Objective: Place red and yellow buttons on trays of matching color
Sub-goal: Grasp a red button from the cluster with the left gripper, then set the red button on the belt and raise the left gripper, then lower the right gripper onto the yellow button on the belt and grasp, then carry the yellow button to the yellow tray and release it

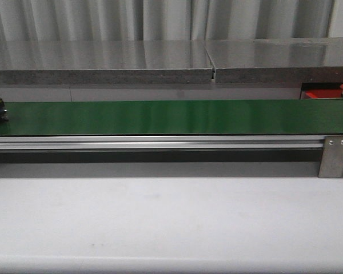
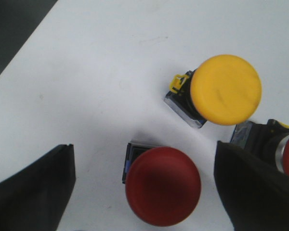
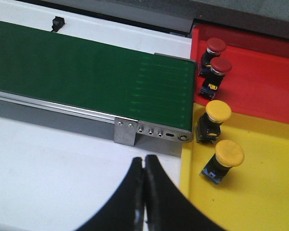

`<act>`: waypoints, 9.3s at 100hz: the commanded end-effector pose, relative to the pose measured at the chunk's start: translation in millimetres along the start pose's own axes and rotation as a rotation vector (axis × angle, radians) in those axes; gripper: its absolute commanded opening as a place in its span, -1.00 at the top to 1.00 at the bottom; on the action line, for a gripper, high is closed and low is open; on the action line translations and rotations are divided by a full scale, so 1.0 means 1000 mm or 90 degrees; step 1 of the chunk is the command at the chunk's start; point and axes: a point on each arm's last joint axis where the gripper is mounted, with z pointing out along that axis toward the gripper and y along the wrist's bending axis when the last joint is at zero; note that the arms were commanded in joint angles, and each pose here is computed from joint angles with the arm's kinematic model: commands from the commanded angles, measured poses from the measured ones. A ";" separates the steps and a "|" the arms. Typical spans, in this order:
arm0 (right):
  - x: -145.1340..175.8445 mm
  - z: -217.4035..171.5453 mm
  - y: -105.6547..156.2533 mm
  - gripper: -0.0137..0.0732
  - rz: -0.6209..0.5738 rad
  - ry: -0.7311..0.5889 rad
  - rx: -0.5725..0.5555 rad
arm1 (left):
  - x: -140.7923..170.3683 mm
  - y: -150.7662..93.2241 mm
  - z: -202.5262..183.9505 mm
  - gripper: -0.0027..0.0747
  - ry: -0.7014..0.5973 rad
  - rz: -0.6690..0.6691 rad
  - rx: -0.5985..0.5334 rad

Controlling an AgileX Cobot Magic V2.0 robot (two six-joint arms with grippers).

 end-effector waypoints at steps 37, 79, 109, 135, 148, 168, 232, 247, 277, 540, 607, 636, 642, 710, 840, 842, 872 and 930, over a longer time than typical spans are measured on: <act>-0.013 -0.004 -0.001 0.96 -0.011 -0.059 0.010 | -0.010 -0.006 -0.011 -0.53 -0.037 -0.023 0.032; -0.013 -0.004 -0.001 0.96 -0.011 -0.059 0.010 | -0.012 -0.006 -0.011 0.45 -0.053 -0.013 0.031; -0.013 -0.004 -0.001 0.96 -0.011 -0.059 0.010 | -0.023 -0.011 -0.062 0.45 -0.116 0.009 0.027; -0.013 -0.004 -0.001 0.96 -0.011 -0.059 0.010 | -0.010 -0.018 -0.124 0.45 -0.158 0.028 0.034; -0.013 -0.004 -0.001 0.96 -0.011 -0.059 0.010 | 0.005 -0.022 -0.143 0.45 -0.169 0.007 0.058; -0.013 -0.004 -0.001 0.96 -0.011 -0.059 0.010 | 0.027 -0.032 -0.154 0.45 -0.162 0.009 0.079; -0.013 -0.004 -0.001 0.96 -0.011 -0.059 0.010 | 0.051 -0.110 -0.137 0.45 -0.116 0.144 0.144; -0.013 -0.004 -0.001 0.96 -0.011 -0.059 0.010 | 0.053 -0.110 -0.112 0.45 -0.076 0.133 0.144; -0.013 -0.004 -0.001 0.96 -0.011 -0.059 0.010 | 0.055 -0.110 -0.099 0.21 -0.055 0.152 0.138; -0.056 0.009 0.004 0.95 -0.044 -0.005 -0.031 | 0.308 -0.059 -0.341 0.98 -0.441 0.374 0.373; -0.150 0.120 0.079 -0.69 -0.118 0.195 -0.197 | 0.308 -0.058 -0.342 0.98 -0.444 0.375 0.371; -0.158 0.166 0.110 -0.69 -0.137 0.297 -0.269 | 0.308 -0.058 -0.342 0.98 -0.444 0.375 0.371; -0.159 0.176 0.116 -0.69 -0.143 0.313 -0.295 | 0.308 -0.058 -0.342 0.98 -0.444 0.375 0.371; -0.143 0.262 0.139 -0.67 -0.177 0.283 -0.298 | 0.308 -0.058 -0.342 0.98 -0.444 0.375 0.371; -0.155 0.203 -0.065 0.79 0.130 0.266 -0.009 | 0.308 -0.058 -0.342 0.98 -0.444 0.375 0.371; -0.153 0.203 -0.071 0.79 0.136 0.268 -0.001 | 0.308 -0.058 -0.342 0.98 -0.444 0.375 0.371; -0.118 0.197 -0.139 0.79 0.220 0.280 0.103 | 0.308 -0.058 -0.342 0.98 -0.444 0.375 0.371; -0.069 0.218 -0.172 0.79 0.270 0.285 0.160 | 0.308 -0.058 -0.342 0.98 -0.444 0.375 0.371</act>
